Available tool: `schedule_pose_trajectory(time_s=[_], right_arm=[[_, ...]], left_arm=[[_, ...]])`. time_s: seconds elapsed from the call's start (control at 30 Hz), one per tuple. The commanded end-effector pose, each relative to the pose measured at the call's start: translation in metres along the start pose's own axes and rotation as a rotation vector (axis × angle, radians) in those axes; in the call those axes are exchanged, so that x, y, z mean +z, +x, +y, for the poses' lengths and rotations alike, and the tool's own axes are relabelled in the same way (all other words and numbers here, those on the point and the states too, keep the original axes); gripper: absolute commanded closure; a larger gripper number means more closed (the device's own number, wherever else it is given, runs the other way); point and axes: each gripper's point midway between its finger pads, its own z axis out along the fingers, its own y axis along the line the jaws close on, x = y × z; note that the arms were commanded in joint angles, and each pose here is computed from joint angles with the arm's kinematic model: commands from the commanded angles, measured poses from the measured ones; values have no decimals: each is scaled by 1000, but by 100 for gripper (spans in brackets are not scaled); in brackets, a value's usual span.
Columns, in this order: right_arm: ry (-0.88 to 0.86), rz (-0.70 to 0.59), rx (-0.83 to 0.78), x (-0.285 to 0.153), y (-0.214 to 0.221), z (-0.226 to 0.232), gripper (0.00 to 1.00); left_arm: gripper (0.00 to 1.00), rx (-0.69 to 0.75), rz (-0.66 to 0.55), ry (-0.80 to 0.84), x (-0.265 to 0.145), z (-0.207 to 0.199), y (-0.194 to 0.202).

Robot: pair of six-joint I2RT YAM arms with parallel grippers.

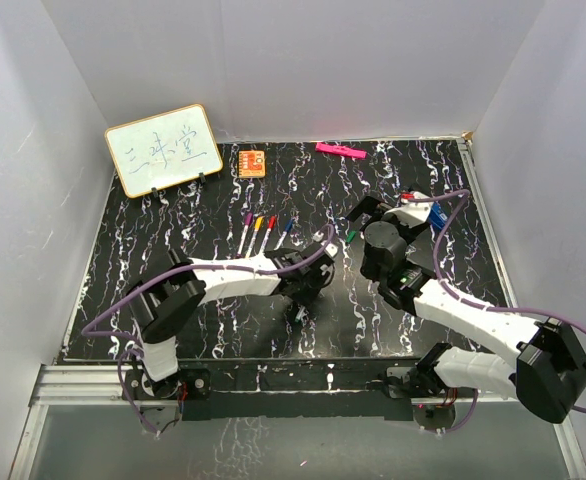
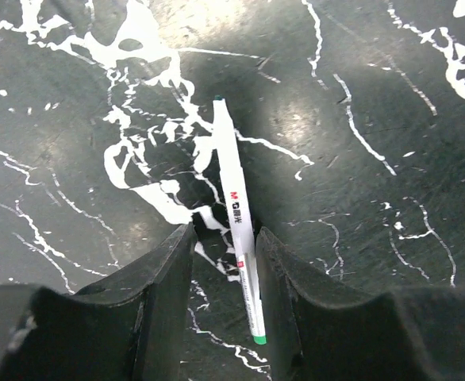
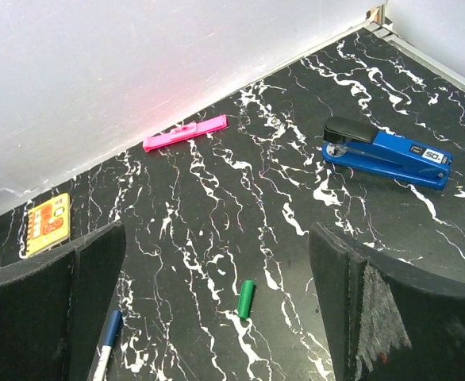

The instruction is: Insert the pens into the pen caps

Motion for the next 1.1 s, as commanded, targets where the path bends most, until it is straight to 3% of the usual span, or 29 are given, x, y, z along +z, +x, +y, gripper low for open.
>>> schedule_pose_trajectory(time_s=[0.0, 0.17, 0.2, 0.3, 0.47, 0.63, 0.73, 0.93, 1.07], right_arm=[[4, -20, 54, 0, -9, 0, 2], [4, -16, 48, 2, -7, 2, 2], [4, -15, 45, 2, -7, 2, 2], [10, -14, 41, 3, -6, 1, 2], [28, -1, 28, 5, -1, -1, 2], [80, 42, -6, 13, 12, -3, 3], [107, 97, -36, 20, 27, -4, 13], [136, 221, -95, 33, 56, -6, 43], [164, 310, -153, 39, 83, -11, 49]], left_arm=[[65, 64, 288, -119, 3, 42, 85], [69, 56, 325, -88, 0, 37, 95], [74, 55, 331, -84, 0, 37, 97], [100, 57, 350, -75, -1, 37, 104], [100, 63, 385, -42, -3, 34, 115], [100, 50, 316, -34, -14, 35, 98], [100, 43, 244, -39, -26, 38, 79], [100, 29, 51, -28, -58, 44, 37], [100, 23, -82, -15, -74, 46, 17]])
